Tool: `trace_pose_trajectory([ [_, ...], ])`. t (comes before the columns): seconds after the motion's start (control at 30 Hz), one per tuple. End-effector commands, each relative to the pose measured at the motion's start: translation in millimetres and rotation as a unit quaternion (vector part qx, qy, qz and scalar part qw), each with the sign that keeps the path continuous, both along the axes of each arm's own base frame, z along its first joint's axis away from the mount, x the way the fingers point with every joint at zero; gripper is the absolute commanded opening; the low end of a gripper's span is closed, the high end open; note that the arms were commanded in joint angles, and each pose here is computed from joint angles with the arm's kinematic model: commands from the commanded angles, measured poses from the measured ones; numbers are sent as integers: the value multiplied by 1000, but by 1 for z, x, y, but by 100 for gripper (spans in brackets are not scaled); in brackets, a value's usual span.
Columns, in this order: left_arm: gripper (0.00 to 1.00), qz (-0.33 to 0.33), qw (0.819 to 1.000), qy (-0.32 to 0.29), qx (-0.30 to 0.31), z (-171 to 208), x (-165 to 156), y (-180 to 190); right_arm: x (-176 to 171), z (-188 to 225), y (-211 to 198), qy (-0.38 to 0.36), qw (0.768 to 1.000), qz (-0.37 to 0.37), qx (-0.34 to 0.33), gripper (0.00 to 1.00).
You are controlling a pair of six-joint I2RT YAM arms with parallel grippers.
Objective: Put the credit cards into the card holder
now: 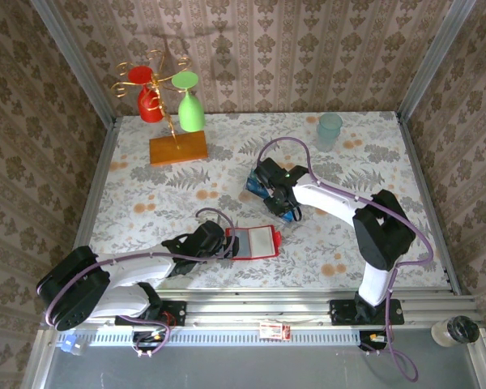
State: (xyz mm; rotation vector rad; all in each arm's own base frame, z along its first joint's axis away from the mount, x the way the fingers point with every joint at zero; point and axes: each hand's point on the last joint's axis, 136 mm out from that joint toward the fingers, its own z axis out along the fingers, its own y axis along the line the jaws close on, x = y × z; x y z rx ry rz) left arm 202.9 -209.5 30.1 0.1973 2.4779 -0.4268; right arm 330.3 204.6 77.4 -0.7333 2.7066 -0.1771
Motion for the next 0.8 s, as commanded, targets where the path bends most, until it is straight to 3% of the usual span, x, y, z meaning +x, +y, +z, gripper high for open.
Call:
trace_pose_trajectory([
  [0.0, 100, 8, 1000, 7, 0, -6, -2, 4, 2, 0, -3, -1, 1000, 7, -21, 28],
  [0.33, 100, 9, 1000, 7, 0, -6, -2, 4, -4, -14, -3, 17, 1000, 7, -20, 26],
  [0.77, 100, 11, 1000, 4, -2, -4, -1, 4, -13, -19, 7, 46, 998, 30, 3, 15],
])
